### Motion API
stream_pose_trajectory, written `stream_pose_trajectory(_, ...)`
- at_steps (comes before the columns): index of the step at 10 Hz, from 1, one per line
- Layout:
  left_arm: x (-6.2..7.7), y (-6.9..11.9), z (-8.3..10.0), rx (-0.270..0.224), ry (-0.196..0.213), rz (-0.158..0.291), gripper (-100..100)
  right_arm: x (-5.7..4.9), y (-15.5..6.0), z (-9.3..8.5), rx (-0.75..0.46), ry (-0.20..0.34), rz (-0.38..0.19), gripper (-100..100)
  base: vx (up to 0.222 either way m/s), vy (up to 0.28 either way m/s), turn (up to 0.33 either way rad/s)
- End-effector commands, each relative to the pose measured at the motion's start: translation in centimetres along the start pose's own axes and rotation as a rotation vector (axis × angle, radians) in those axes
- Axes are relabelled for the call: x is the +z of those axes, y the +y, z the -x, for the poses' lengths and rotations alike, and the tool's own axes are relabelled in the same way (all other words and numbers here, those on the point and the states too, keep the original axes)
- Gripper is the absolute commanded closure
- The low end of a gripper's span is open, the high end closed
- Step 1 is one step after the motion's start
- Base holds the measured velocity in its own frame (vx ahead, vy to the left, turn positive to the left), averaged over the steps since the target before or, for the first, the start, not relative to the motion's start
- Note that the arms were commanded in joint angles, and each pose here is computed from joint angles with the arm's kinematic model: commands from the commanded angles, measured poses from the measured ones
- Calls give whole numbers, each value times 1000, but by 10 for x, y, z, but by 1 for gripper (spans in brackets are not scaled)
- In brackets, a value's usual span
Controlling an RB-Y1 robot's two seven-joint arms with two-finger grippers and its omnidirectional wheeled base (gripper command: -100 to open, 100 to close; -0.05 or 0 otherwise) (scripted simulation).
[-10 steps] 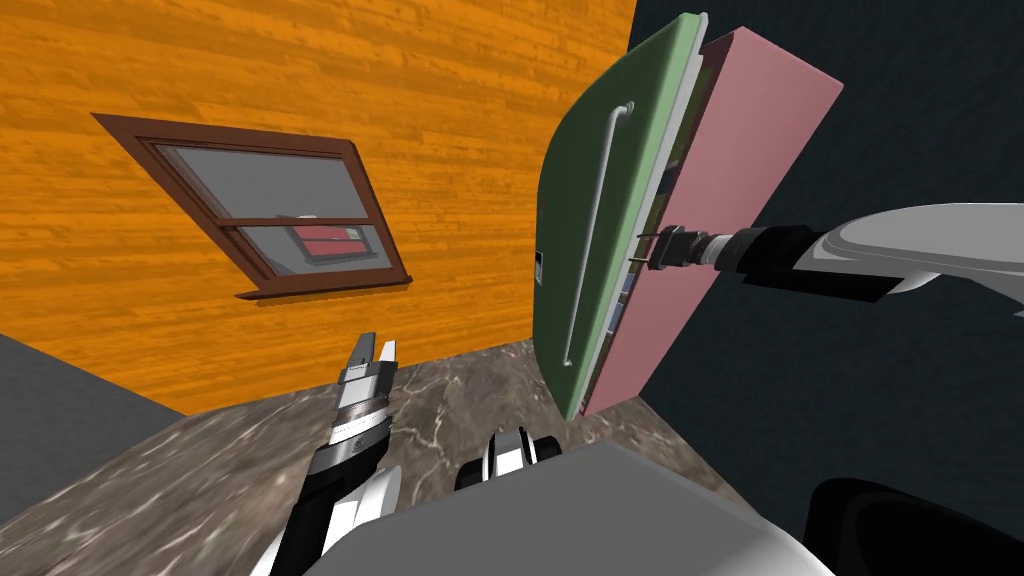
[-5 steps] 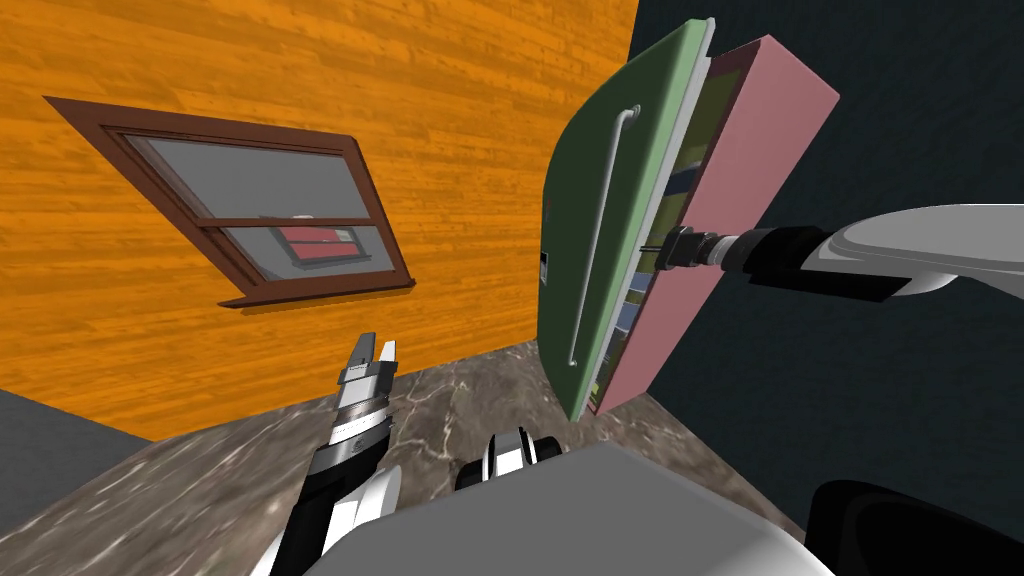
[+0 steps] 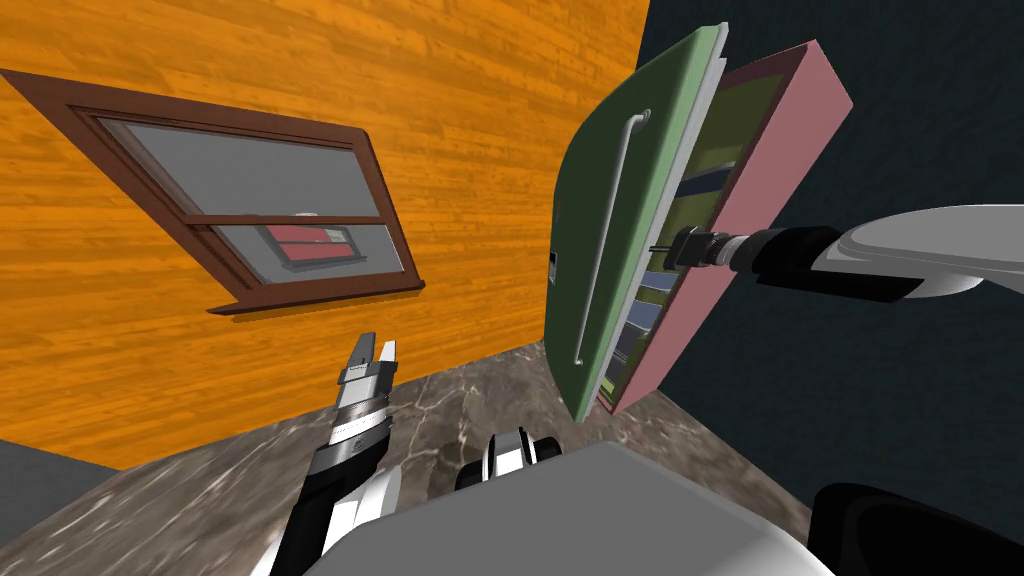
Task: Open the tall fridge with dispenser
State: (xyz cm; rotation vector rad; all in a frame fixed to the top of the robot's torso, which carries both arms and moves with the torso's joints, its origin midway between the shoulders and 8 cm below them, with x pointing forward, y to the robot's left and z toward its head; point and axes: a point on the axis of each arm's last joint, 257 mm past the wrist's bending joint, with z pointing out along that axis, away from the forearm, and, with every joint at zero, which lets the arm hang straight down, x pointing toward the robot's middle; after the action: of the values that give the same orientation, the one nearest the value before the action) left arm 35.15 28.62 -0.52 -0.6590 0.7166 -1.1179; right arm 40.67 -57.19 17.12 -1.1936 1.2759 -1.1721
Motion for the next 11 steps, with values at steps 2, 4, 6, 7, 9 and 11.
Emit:
stream_pose_trajectory(2, 0, 0, 0, 0, 0, 0, 0, -4, -7, -28, -1, 64, -13, 100, 71, 291, -62)
stream_pose_trajectory(4, 0, 0, 0, 0, 0, 0, 0, -6, -7, -40, 0, 90, -15, 100, 97, 307, -71)
stream_pose_trajectory(6, 0, 0, 0, 0, 0, 0, 0, -8, -5, -45, 1, 103, -10, 100, 66, 224, -51)
stream_pose_trajectory(7, 0, 0, 0, 0, 0, 0, 0, -7, -13, -46, -11, 106, -12, -100, 80, 111, -78)
stream_pose_trajectory(9, 0, 0, 0, 0, 0, 0, 0, -6, -23, -46, -22, 109, -21, -100, 141, 150, -90)
stream_pose_trajectory(11, 0, 0, 0, 0, 0, 0, 0, -5, -34, -47, -32, 111, -32, -100, 119, 147, -84)
